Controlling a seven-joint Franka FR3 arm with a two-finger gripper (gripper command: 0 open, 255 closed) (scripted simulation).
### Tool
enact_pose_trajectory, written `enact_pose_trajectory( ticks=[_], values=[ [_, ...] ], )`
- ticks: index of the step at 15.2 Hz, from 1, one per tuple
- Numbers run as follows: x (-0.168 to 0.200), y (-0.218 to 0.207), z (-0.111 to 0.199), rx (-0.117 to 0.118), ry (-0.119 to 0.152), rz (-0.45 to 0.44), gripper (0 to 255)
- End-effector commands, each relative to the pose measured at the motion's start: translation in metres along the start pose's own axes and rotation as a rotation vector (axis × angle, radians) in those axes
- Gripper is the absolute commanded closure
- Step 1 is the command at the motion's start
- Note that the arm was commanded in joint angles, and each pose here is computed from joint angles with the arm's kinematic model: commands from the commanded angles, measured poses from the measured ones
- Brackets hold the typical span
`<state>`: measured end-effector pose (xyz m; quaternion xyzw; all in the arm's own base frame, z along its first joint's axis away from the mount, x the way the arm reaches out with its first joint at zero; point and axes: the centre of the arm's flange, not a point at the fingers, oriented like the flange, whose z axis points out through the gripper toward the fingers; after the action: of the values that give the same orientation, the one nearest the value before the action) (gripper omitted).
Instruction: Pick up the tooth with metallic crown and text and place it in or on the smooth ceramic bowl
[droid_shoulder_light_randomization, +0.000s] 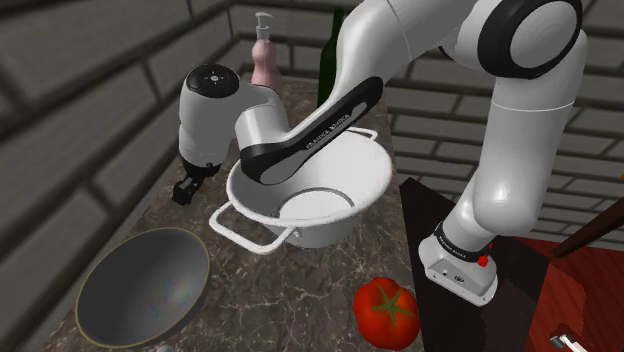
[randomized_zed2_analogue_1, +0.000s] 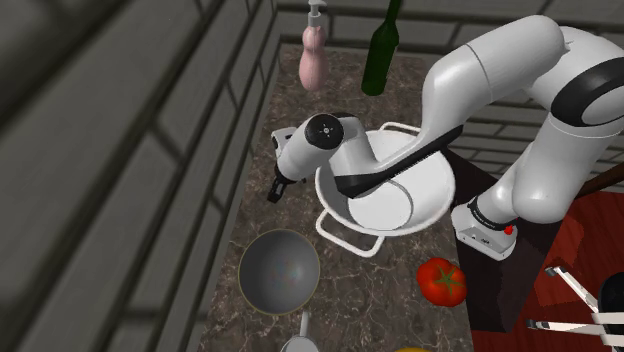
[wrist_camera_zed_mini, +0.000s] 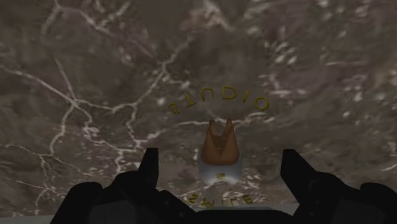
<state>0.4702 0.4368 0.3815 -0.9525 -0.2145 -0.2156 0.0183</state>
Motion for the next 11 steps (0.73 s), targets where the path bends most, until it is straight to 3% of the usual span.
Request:
enact_pose_trajectory(
  ticks=[1,7,8,11],
  values=[
    [-0.0007,0.0003,0.0043,0.0,0.001,-0.001,0],
    [-0.0006,0.0003,0.0043,0.0,0.001,0.0,0],
    [-0.0005,0.0003,0.0042,0.0,0.001,0.0,255],
    [0.0012,0.0001,0.0039,0.0,0.001,-0.001,255]
  ],
)
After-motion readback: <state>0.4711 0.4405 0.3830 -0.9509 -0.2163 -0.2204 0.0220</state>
